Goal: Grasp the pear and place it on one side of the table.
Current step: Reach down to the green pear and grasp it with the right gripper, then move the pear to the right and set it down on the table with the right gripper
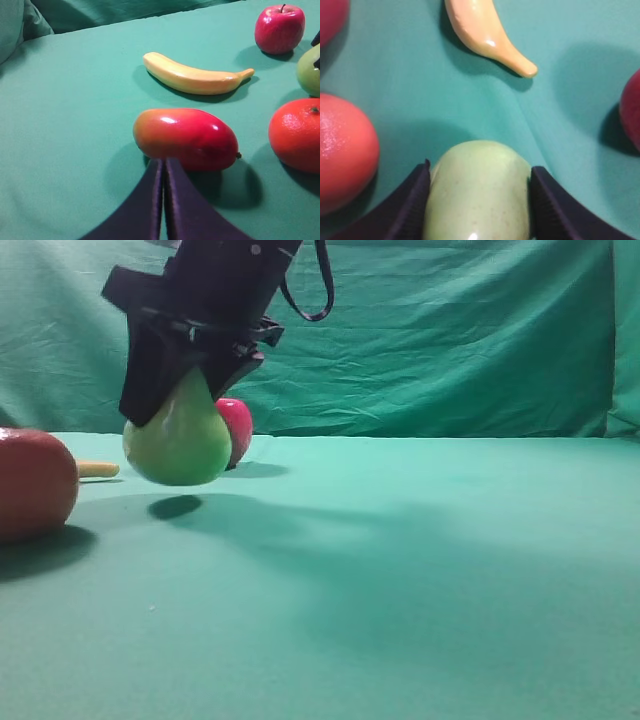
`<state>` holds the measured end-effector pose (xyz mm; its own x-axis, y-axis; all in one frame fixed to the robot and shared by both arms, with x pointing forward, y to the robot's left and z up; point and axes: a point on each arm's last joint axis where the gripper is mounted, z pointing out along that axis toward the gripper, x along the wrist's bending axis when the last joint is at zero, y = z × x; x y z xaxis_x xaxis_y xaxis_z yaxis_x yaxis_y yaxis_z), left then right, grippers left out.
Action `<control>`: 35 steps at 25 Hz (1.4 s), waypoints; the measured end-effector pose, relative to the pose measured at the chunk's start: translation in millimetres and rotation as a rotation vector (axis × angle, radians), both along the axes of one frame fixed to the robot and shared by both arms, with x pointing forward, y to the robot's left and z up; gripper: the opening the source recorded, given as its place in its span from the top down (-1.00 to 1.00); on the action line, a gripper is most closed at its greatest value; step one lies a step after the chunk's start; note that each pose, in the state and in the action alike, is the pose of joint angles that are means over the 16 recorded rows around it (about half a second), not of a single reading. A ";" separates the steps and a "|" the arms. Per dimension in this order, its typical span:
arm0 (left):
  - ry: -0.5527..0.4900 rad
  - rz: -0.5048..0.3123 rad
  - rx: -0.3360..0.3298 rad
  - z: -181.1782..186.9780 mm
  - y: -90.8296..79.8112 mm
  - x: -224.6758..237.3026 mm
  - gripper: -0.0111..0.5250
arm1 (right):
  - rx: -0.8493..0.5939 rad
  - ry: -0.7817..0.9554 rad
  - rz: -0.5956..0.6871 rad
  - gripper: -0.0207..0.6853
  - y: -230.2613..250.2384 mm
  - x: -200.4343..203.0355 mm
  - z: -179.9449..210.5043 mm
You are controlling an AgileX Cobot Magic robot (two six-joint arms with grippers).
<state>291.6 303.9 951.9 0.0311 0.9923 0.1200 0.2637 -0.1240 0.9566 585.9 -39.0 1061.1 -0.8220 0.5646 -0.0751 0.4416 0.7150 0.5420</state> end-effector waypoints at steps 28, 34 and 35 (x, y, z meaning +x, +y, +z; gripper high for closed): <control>0.000 0.000 0.000 0.0 0.0 0.0 0.96 | 0.030 0.004 -0.624 -0.37 -193.8 -62.6 -101.0; 0.000 0.000 0.000 0.0 0.0 0.0 0.96 | 0.034 0.012 -0.623 -0.66 -191.9 -57.2 -91.1; 0.000 0.000 0.000 0.0 0.0 0.0 0.96 | 0.036 0.011 -0.621 -0.71 -191.6 -56.4 -86.6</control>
<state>291.6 303.9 951.9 0.0311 0.9923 0.1200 0.2637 -0.1240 0.9566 529.4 -230.6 974.5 -0.3397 0.9397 -0.0401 0.7751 0.3038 0.5540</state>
